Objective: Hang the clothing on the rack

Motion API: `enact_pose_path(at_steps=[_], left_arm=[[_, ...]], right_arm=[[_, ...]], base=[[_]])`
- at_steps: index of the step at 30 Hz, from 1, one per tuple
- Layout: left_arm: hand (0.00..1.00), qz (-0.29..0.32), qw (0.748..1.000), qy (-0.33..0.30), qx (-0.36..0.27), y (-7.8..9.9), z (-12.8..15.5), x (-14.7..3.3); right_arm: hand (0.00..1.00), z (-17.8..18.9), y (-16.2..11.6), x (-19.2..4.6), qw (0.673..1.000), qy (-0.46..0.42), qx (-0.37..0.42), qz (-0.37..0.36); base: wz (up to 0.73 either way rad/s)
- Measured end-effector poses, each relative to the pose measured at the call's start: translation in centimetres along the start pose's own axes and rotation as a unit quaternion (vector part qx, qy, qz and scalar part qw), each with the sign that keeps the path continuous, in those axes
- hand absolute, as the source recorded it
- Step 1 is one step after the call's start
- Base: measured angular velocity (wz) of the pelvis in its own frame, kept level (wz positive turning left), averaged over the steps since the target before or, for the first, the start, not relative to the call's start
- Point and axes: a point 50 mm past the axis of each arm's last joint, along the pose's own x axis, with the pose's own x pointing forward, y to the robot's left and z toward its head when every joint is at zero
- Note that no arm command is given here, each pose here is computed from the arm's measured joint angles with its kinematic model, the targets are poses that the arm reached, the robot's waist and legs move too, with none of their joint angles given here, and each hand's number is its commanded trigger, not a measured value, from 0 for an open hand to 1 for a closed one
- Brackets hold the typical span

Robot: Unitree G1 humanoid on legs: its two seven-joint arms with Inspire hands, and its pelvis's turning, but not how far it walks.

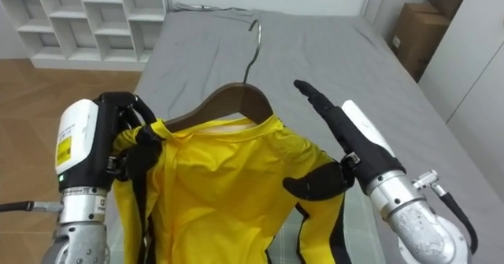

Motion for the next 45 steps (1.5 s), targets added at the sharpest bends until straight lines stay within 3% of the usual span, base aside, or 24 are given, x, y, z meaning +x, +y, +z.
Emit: enact_pose_path(at_steps=[8,16,28,45], left_arm=[[1.0,0.001,1.0,-0.009,-0.002,0.1,0.3,0.3],[1.0,0.03,0.997,-0.07,-0.007,1.6,2.2,1.3],[1.0,0.042,0.993,-0.106,0.011,2.0,3.5,1.4],[1.0,0.027,0.992,-0.122,0.032,1.3,4.1,1.1]], right_arm=[[0.0,-0.1,0.2,0.0,1.0,0.002,0.001,0.016],[0.0,-0.1,0.1,0.2,1.0,0.001,0.001,0.02],[0.0,0.8,0.3,1.1,0.999,-0.018,-0.005,0.026],[0.0,-0.7,1.4,1.8,0.999,0.017,-0.013,0.043]], base=[[0.0],[0.0],[0.01],[0.0]])
